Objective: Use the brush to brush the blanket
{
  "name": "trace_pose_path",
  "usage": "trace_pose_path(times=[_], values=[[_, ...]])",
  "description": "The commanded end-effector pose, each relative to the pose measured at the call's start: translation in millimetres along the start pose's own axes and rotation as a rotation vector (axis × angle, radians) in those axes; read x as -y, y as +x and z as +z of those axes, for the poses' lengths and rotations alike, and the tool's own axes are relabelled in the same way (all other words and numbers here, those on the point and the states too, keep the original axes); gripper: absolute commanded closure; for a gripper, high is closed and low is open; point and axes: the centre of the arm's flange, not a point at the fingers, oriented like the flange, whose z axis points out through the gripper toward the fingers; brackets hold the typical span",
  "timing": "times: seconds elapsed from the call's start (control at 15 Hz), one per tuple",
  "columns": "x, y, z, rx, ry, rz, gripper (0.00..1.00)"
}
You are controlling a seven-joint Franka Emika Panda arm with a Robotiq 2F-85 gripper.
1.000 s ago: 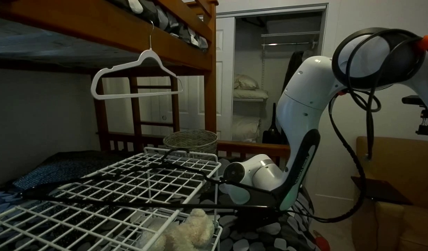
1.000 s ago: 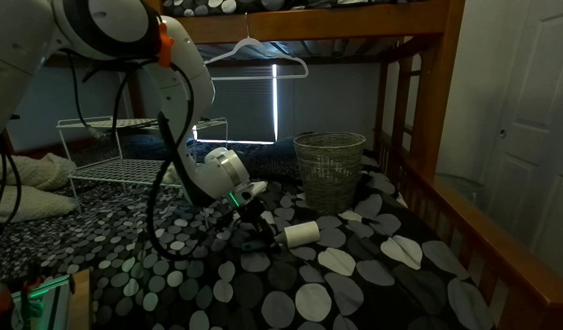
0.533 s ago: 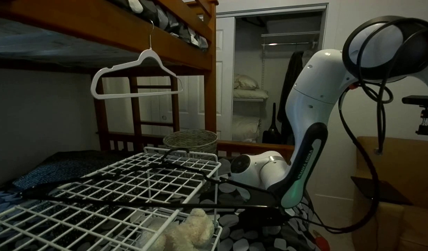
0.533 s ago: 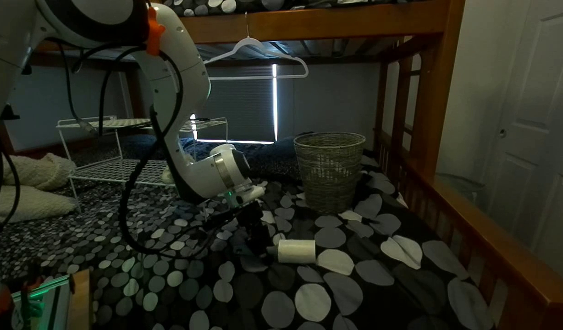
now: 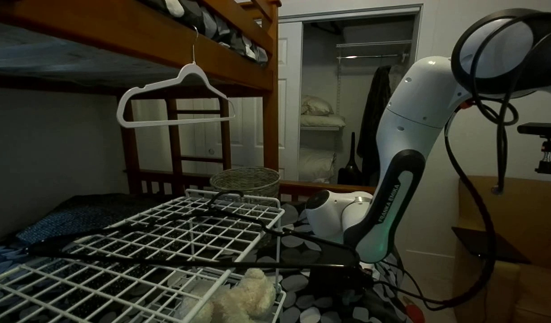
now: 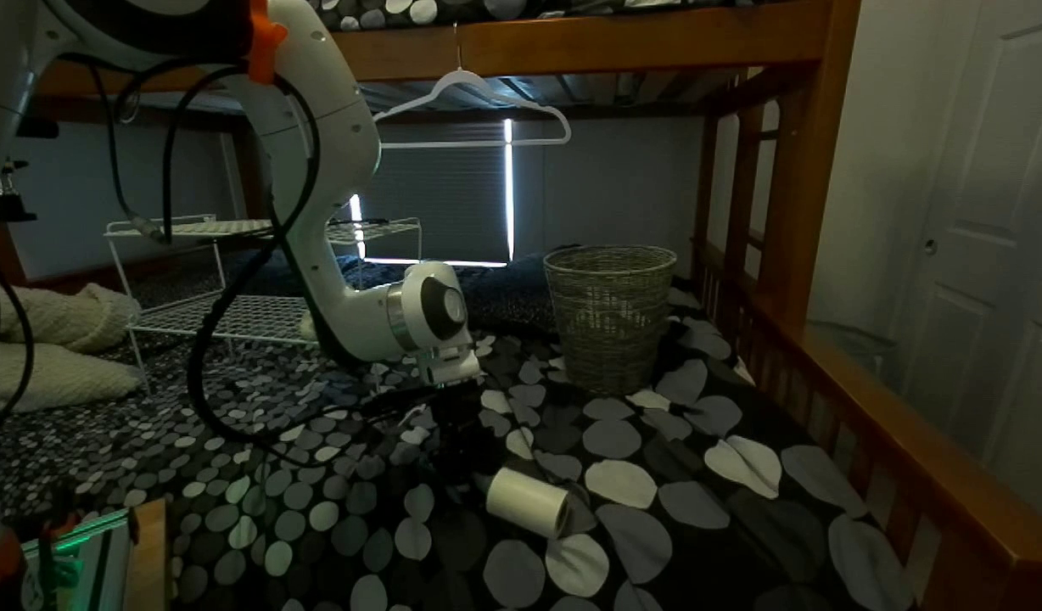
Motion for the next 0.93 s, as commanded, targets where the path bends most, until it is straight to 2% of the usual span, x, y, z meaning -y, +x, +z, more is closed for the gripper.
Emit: trace_pose_path(times=[0.0,0.53,0.67,0.87], values=[[-18,0,-14,-0.097,0.003,0.028,0.95],[-15,-15,-91,-0.496,-0.015,-0.045,0.95],[-8,-18,-105,-0.576,-0.007,-0.104,0.95],[12,-13,-114,-0.668,0.020,-0.276,0.95]])
